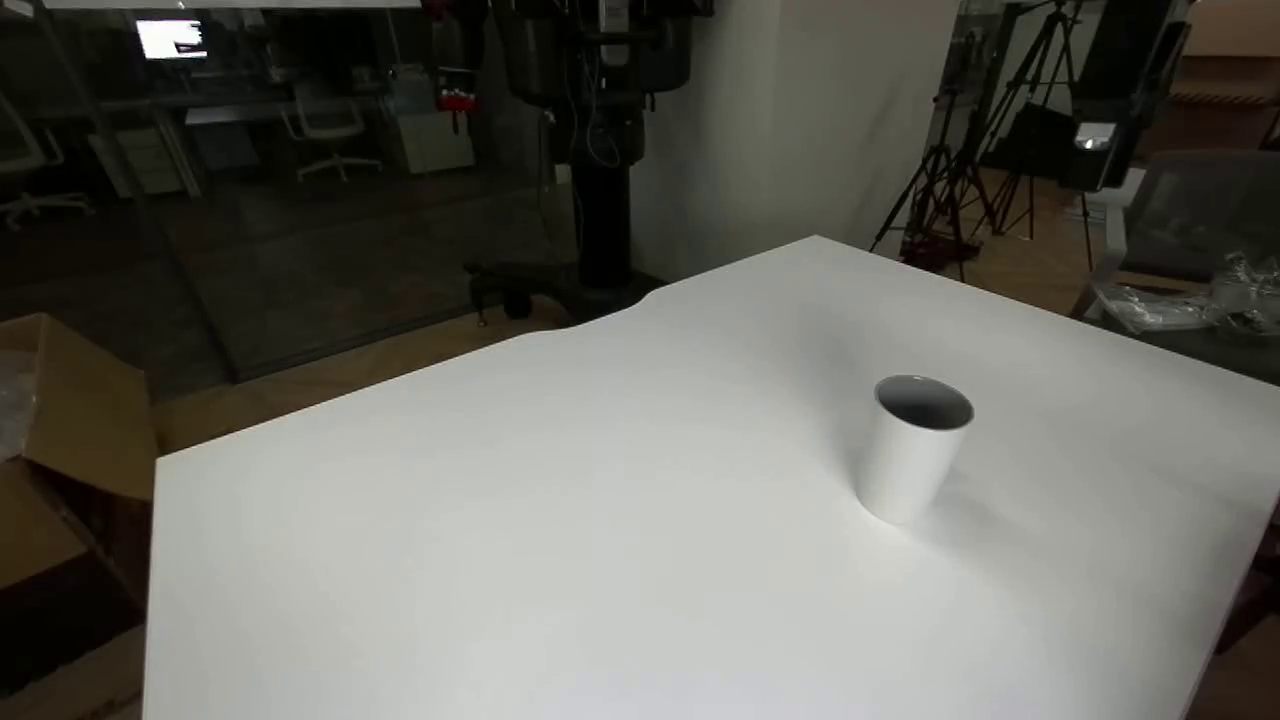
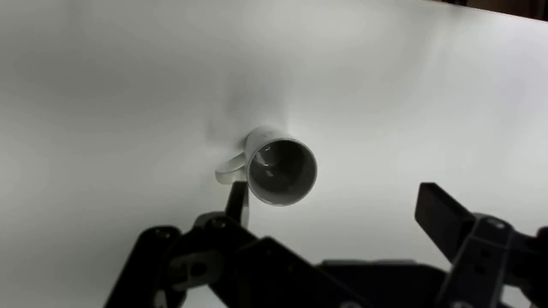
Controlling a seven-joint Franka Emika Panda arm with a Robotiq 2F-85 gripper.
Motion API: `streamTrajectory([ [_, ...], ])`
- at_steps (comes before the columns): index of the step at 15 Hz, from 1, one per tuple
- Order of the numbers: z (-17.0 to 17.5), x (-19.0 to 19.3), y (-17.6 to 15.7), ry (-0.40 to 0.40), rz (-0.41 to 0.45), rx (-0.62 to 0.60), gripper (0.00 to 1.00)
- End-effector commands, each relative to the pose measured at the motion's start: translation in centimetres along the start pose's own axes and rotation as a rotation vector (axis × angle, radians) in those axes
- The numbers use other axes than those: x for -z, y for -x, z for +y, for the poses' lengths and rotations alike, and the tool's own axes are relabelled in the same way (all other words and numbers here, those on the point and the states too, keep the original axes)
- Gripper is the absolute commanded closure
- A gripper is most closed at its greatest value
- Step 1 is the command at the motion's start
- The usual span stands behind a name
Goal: Move the cup backwards
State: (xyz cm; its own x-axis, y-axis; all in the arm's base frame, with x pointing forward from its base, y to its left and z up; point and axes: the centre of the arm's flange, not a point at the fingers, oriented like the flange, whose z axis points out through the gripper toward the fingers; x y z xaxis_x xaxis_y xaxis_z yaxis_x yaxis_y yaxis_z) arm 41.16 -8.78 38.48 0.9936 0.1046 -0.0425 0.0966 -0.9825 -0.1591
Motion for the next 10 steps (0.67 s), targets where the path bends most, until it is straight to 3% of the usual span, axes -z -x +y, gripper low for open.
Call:
streamTrajectory([
  [1,0.0,0.0,0.0,0.000,0.000,0.000,0.00],
  [2,0.0,0.0,0.0,0.000,0.000,0.000,0.00],
  [4,-0.5,-0.2,-0.6,0.038,0.081,-0.038,0.00],
  [8,-0.7,-1.7,-3.9,0.166,0.230,-0.086,0.00],
  [10,-1.2,-3.3,-5.5,0.196,0.225,-0.109,0.00],
])
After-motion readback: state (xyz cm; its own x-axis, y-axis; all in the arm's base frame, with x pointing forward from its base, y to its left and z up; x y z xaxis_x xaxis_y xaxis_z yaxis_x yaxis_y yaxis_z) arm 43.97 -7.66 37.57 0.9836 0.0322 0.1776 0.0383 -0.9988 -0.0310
